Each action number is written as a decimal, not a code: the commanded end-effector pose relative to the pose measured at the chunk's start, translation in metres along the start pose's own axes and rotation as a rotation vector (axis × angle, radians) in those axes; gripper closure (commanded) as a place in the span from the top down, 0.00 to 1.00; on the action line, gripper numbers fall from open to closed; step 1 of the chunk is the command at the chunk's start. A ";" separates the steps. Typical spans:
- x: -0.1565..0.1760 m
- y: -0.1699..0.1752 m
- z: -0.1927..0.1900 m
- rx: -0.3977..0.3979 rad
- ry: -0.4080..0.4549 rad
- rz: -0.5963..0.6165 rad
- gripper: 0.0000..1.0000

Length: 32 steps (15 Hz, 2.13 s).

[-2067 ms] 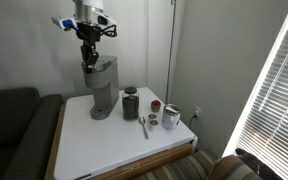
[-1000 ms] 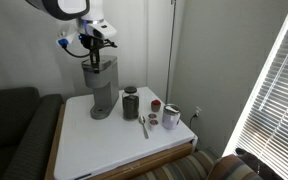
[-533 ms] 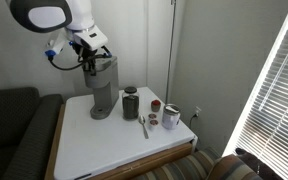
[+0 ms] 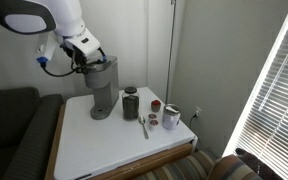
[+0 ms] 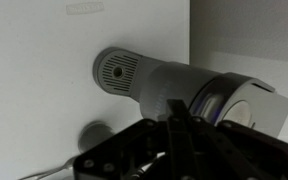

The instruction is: Open the coffee maker lid

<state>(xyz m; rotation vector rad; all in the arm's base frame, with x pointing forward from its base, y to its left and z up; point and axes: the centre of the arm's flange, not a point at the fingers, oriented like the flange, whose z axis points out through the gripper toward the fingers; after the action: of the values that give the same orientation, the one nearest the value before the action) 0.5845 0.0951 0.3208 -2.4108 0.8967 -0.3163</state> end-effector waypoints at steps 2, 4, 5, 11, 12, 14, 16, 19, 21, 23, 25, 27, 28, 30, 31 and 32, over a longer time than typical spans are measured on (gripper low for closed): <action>0.002 0.016 0.000 0.065 0.029 -0.029 0.00; 0.003 0.017 -0.001 0.088 0.054 -0.039 0.00; 0.003 0.016 0.000 0.094 0.061 -0.043 0.00; 0.006 0.014 0.005 0.110 0.069 -0.069 0.00; 0.007 0.012 0.006 0.108 0.067 -0.074 0.00; 0.009 0.009 0.008 0.111 0.069 -0.081 0.00; 0.010 0.007 0.009 0.119 0.079 -0.089 0.00; 0.010 0.003 0.006 0.130 0.103 -0.106 0.00; 0.010 -0.001 0.003 0.132 0.116 -0.117 0.00; 0.010 -0.008 -0.001 0.139 0.136 -0.130 0.00; 0.010 -0.014 -0.005 0.145 0.149 -0.140 0.00; 0.010 -0.018 -0.006 0.145 0.157 -0.149 0.00; 0.010 -0.019 -0.006 0.144 0.161 -0.152 0.00; 0.009 -0.023 -0.006 0.140 0.167 -0.159 0.00; 0.008 -0.024 -0.008 0.139 0.171 -0.163 0.00; 0.008 -0.027 -0.010 0.135 0.176 -0.169 0.00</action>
<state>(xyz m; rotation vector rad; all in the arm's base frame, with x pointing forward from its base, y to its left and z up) 0.5967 0.0978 0.3379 -2.3613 0.7445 -0.5915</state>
